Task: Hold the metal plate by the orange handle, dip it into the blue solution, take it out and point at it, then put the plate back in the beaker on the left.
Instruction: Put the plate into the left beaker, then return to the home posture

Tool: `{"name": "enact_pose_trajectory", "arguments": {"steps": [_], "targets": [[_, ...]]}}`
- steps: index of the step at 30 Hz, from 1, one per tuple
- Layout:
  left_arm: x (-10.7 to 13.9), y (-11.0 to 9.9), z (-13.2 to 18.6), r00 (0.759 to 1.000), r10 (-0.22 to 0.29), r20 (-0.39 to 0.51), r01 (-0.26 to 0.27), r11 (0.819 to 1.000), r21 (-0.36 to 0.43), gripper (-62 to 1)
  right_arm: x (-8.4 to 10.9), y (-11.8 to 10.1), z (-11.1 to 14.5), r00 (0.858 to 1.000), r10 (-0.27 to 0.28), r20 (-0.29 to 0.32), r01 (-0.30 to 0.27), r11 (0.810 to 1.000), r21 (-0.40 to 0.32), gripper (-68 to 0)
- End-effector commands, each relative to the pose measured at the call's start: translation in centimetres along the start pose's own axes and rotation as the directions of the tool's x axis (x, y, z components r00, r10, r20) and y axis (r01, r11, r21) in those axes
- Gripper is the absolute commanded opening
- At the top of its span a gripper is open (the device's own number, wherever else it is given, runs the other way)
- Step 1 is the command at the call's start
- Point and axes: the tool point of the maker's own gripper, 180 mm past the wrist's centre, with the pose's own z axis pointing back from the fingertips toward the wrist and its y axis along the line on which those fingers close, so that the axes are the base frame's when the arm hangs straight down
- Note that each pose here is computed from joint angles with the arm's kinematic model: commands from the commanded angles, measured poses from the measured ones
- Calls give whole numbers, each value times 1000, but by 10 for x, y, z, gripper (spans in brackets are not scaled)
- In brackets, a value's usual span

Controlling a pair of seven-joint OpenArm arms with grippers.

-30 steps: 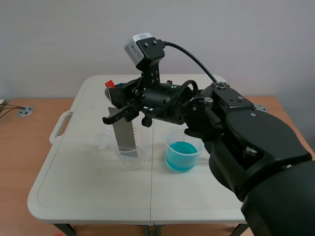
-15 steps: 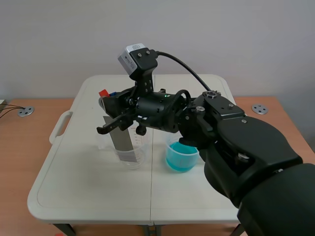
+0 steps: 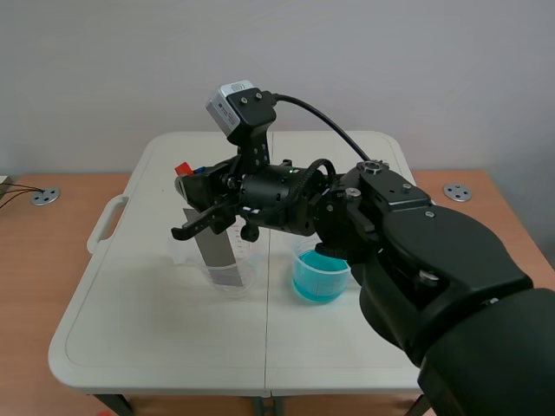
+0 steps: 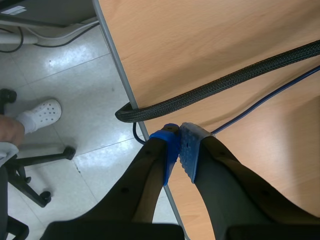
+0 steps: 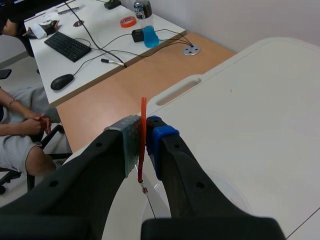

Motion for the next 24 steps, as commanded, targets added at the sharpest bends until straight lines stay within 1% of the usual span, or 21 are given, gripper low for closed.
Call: {"name": "enact_pose_trajectory", "arguments": {"steps": [1, 9, 15, 24], "targets": [[-2, 3, 3, 1000, -2, -1, 2, 1000, 2, -591, 11, -2, -1, 1000, 8, 25, -8, 1000, 2, -662], [-2, 3, 3, 1000, -2, -1, 2, 1000, 2, -591, 10, -2, -2, 1000, 11, 21, -11, 1000, 2, -662], [-2, 3, 3, 1000, -2, 0, 2, 1000, 3, -591, 10, -3, -1, 1000, 11, 21, -11, 1000, 1, -606], [-2, 3, 3, 1000, -2, 0, 2, 1000, 3, -590, 10, -4, 0, 1000, 14, 18, -14, 1000, -2, -604]]}}
